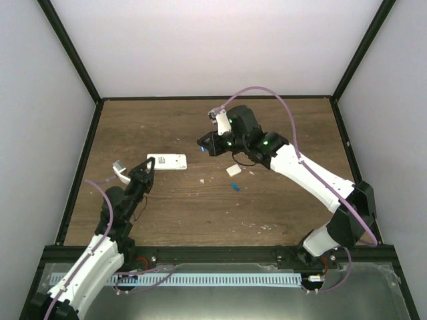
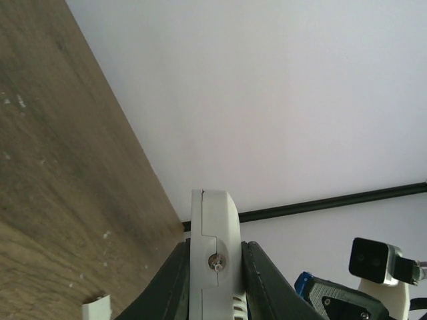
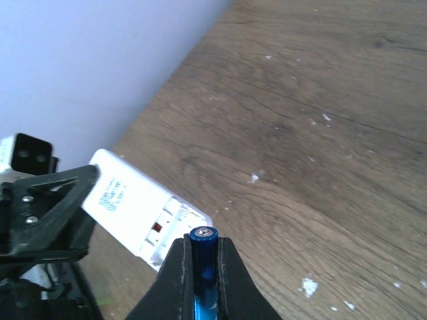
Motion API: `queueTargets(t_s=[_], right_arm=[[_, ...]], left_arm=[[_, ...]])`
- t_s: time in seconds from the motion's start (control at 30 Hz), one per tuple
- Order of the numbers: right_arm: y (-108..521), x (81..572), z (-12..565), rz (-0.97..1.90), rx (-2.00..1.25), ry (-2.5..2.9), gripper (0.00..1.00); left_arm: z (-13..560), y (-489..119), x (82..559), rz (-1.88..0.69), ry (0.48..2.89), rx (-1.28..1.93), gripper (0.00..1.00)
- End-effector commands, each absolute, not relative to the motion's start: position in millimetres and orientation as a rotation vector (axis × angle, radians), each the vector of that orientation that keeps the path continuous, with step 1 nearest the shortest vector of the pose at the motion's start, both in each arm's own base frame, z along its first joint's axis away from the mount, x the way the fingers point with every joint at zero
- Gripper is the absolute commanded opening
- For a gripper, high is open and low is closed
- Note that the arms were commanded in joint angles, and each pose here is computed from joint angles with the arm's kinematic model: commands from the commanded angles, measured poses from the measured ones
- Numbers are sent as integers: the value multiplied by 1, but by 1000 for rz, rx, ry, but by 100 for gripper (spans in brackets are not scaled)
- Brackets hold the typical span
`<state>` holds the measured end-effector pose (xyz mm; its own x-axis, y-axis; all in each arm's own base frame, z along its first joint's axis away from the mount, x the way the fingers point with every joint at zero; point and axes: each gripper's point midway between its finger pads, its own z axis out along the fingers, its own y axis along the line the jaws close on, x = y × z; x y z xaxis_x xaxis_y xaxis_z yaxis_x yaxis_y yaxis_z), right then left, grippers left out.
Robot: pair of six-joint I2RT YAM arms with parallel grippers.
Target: Load the batteries into the remote control
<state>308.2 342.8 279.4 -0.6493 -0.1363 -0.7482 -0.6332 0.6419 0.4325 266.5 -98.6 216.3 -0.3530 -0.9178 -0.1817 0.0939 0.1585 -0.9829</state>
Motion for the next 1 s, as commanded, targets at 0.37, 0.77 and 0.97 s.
queueTargets(t_s=[0.37,0.77,0.97], right_arm=[[383,288,313,1336,-617,1995,1],[397,290,296,1352,-611,2029,1],[400,291,292,1345,-591,2030,1]], left_arm=[[269,-108,269,-1568,1301,-784,0],[275,-112,269,-1606,1269,-774,0],[273,-111,270,-1608,1266,-789,0]])
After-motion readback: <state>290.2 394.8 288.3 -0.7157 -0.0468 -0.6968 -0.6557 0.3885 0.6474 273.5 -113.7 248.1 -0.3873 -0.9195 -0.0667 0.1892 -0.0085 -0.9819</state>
